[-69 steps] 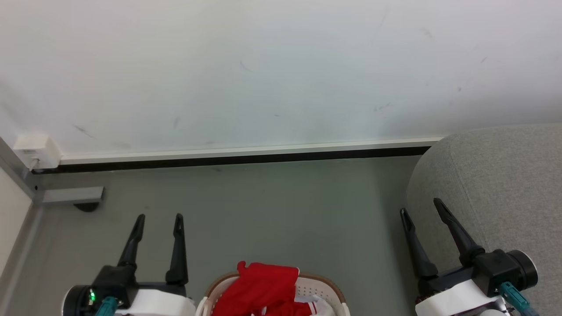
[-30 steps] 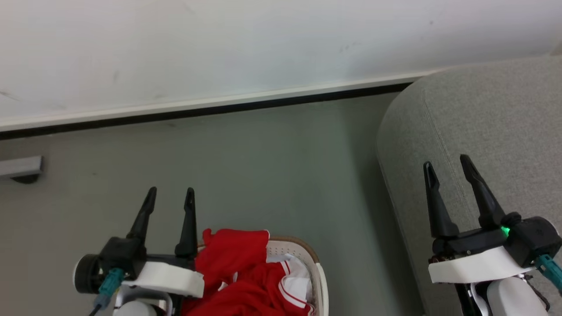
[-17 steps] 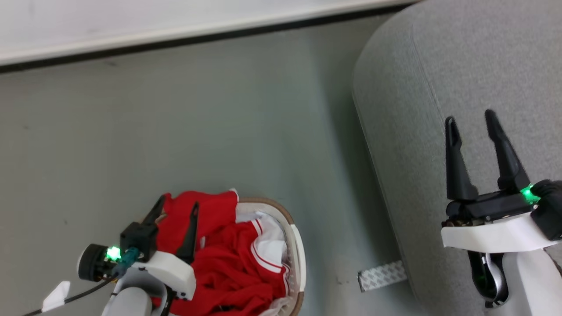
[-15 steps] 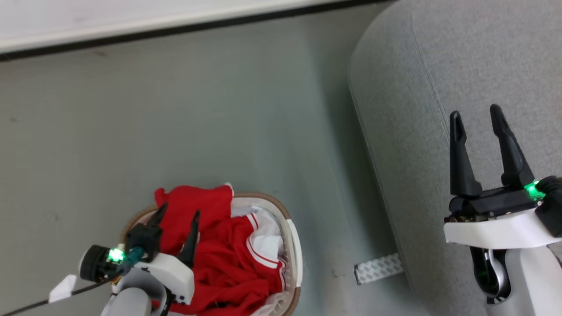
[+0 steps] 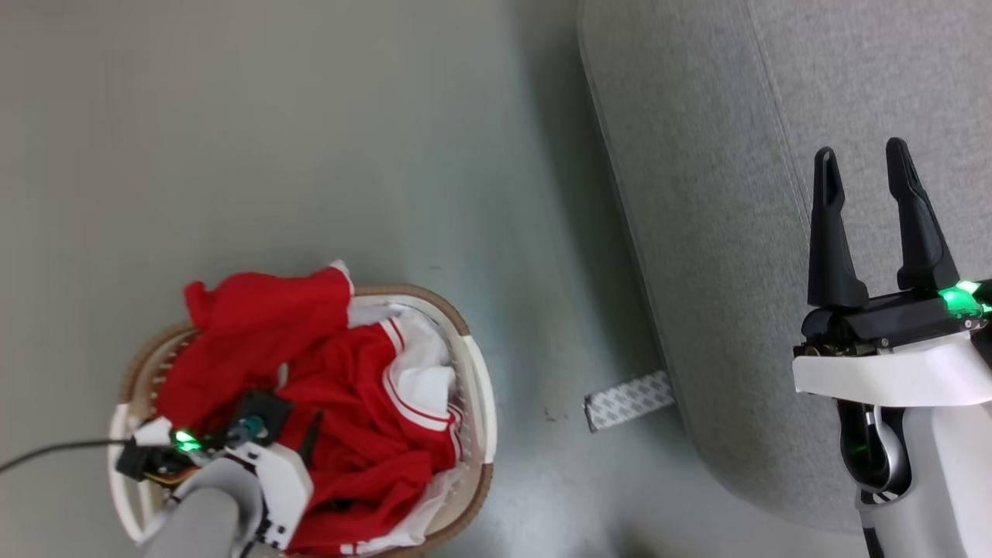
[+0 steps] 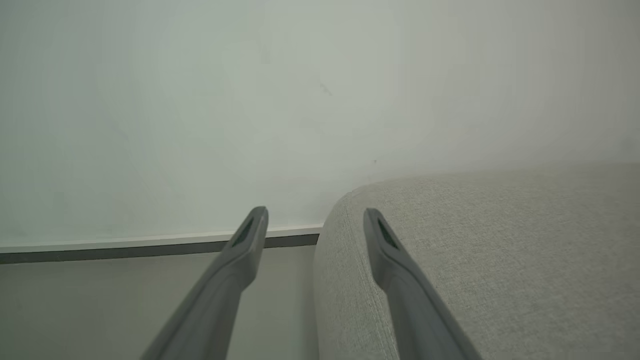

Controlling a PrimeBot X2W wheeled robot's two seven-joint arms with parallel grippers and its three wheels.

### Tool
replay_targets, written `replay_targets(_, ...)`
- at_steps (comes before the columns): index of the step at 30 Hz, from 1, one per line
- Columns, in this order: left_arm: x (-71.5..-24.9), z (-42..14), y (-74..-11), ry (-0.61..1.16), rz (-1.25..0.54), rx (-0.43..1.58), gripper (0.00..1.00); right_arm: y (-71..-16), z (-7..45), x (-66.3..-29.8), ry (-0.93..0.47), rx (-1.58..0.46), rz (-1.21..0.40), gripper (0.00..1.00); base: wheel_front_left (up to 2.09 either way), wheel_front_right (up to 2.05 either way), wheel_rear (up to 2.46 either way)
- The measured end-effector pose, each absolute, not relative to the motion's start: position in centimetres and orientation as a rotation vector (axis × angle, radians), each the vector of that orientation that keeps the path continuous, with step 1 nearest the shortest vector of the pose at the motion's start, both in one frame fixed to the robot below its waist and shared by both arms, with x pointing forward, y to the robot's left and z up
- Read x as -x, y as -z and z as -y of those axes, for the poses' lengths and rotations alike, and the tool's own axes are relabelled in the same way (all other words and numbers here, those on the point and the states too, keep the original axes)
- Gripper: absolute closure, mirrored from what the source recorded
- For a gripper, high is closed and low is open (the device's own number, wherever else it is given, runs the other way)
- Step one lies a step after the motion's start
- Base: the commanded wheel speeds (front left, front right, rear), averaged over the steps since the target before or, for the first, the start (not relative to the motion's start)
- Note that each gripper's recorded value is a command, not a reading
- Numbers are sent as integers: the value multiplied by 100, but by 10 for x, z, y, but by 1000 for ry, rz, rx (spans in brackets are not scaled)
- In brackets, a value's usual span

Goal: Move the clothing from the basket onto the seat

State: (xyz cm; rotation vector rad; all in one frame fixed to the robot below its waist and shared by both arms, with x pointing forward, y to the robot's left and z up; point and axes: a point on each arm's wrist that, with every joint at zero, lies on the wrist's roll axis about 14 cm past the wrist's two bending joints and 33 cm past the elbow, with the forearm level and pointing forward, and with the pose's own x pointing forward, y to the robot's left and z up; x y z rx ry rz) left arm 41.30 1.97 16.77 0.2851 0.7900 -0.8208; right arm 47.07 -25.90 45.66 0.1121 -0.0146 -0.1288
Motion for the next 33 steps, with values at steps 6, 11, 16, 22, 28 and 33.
replay_targets(6, -401, -29, -127, 840, -943, -342, 0, -437, 267, -474, 151, -112, -30, 0, 0, 0, 0)
replay_targets(11, -388, -38, -98, 869, -1051, -419, 0, -419, 270, -477, 158, -113, -69, 0, 0, 0, 0)
replay_targets(16, -368, -46, -74, 931, -1180, -526, 0, -404, 272, -477, 166, -121, -107, 0, 0, 0, 0)
replay_targets(22, -370, -44, -64, 936, -1192, -553, 0, -396, 275, -476, 176, -123, -127, 0, 0, 0, 0)
replay_targets(28, -374, -43, -68, 936, -1166, -547, 100, -396, 275, -476, 177, -128, -129, 0, 0, 0, 0)
replay_targets(33, -379, -35, -86, 924, -1124, -511, 100, -408, 272, -478, 167, -124, -98, 0, 0, 0, 0)
